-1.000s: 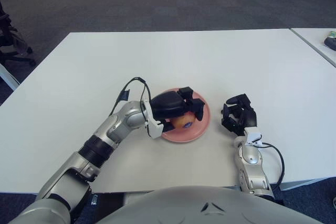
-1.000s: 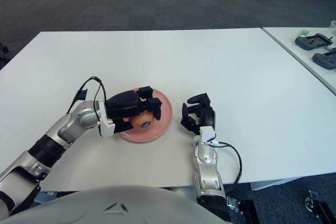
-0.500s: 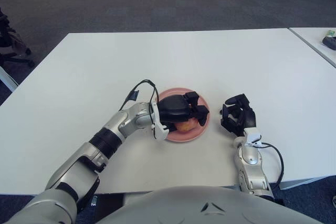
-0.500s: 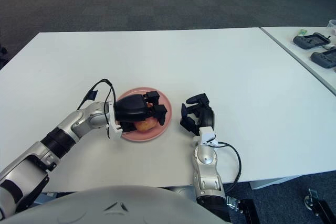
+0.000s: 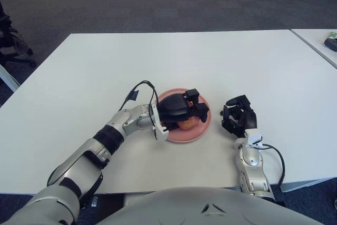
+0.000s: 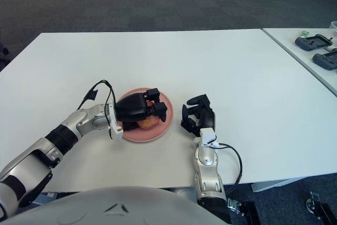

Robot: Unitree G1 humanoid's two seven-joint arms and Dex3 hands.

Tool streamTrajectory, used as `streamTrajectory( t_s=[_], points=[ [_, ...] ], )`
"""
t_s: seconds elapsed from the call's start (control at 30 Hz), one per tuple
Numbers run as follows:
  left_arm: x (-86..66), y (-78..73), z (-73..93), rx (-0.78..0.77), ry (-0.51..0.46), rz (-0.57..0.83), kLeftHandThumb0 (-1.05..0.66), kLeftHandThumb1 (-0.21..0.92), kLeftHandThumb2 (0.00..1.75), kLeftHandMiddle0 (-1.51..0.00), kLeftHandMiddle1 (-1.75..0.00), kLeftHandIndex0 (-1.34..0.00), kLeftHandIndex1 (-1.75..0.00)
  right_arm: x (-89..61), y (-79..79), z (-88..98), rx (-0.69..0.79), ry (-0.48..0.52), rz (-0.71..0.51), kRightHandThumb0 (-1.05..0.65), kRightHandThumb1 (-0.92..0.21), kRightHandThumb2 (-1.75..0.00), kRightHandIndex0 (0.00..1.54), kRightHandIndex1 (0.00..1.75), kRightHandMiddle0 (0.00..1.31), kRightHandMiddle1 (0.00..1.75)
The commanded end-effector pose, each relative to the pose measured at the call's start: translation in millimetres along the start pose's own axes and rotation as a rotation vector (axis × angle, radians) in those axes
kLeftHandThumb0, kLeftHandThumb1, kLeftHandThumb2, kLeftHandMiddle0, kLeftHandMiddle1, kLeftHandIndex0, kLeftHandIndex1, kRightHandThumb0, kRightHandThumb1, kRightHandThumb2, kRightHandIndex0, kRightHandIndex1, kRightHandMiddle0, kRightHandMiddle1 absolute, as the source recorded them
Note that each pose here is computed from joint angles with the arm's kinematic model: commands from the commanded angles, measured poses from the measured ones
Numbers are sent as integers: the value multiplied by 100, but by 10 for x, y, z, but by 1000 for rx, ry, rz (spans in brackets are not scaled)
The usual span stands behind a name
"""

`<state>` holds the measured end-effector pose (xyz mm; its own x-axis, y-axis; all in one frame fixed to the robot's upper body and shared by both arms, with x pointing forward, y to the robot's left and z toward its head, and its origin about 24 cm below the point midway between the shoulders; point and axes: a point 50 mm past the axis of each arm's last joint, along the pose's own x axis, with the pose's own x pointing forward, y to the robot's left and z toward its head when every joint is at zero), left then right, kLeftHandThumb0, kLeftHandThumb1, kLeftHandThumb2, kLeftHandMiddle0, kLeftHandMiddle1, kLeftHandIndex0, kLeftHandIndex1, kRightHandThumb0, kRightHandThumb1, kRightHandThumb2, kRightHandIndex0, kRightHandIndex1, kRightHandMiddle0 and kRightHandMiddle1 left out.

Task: Put the apple into the plate.

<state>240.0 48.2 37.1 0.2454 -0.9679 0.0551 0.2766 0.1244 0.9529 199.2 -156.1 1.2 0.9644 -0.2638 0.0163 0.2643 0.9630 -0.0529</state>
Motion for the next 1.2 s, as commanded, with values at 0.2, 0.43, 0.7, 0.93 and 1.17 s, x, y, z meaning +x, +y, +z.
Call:
streamTrajectory(
  t_s=[0.2, 0.43, 0.7, 0.93, 1.17],
  points=[
    [-89, -75, -16, 12, -32, -218, -59, 55, 95, -4, -103, -3, -92, 1, 1, -2, 2, 6, 3, -39, -61, -95, 59, 141, 38, 175],
    [-100, -93, -24, -15, -26, -332, -78, 74, 75, 0, -53, 0, -52, 9, 6, 10, 0, 6, 1, -40, -61, -96, 59, 141, 39, 175],
    [-94, -73, -19, -36, -31, -392, -86, 85, 64, 0, -28, 0, -33, 10, 5, 7, -3, 11, -3, -40, -61, -96, 59, 141, 39, 175],
    [-69, -30, -24, -110, 6, -439, -94, 91, 67, 0, -7, 0, -10, 10, 1, 7, -5, 22, 4, -40, -61, -96, 57, 140, 39, 175],
    [-56, 1, -16, -180, 23, -423, -104, 92, 76, 0, 0, 0, -1, 19, -10, -4, -13, 66, -2, -39, -63, -92, 53, 142, 37, 175]
  ],
)
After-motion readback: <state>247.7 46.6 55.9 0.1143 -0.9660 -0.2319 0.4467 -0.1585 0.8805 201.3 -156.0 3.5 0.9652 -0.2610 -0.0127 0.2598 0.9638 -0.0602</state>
